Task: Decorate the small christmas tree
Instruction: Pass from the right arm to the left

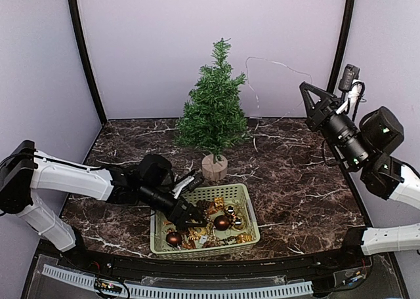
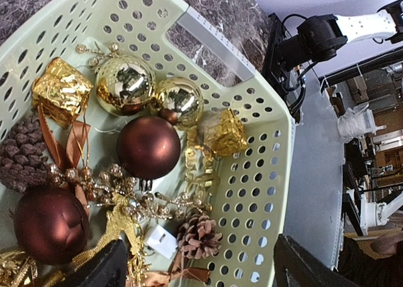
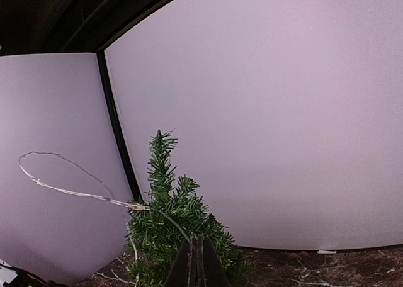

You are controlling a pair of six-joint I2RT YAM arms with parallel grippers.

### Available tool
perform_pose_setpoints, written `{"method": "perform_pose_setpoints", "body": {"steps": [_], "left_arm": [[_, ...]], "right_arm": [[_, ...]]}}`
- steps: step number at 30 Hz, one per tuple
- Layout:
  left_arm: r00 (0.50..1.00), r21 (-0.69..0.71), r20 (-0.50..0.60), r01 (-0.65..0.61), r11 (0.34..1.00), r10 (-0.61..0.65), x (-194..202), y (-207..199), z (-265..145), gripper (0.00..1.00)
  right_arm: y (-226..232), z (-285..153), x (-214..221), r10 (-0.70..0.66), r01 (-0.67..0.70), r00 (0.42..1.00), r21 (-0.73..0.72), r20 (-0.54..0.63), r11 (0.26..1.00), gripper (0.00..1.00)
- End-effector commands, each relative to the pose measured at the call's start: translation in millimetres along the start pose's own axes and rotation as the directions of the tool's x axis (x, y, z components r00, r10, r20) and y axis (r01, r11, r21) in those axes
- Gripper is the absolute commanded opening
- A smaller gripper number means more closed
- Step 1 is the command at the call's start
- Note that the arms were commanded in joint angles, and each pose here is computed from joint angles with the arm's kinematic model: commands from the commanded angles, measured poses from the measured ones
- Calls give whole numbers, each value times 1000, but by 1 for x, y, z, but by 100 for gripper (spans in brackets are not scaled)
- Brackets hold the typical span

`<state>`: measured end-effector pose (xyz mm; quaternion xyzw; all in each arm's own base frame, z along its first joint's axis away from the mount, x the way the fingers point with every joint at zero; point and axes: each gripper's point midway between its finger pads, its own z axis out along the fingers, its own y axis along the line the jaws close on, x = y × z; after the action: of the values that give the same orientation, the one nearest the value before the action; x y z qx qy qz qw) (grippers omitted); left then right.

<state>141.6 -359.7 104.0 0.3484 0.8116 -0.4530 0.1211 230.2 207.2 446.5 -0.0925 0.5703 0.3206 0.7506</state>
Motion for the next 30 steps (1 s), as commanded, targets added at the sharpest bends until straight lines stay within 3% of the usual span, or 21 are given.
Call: {"method": "perform_pose_setpoints", "body": {"steps": [1,19,30], "left_arm": [[996,-24,-80,-27,999,25,12,-3,-3,83],[970,-154,-243,-27,988,-12,52,5,-33,84],[973,-177,-221,29,984,-68,40,-13,-52,94]], "right_arm": [[-4,-5,-32,-20,17,997,36,78,999,0],[-18,-11,-47,-60,48,992,118,107,992,0],[-23,-11,-41,-74,60,993,148,92,987,0]]}}
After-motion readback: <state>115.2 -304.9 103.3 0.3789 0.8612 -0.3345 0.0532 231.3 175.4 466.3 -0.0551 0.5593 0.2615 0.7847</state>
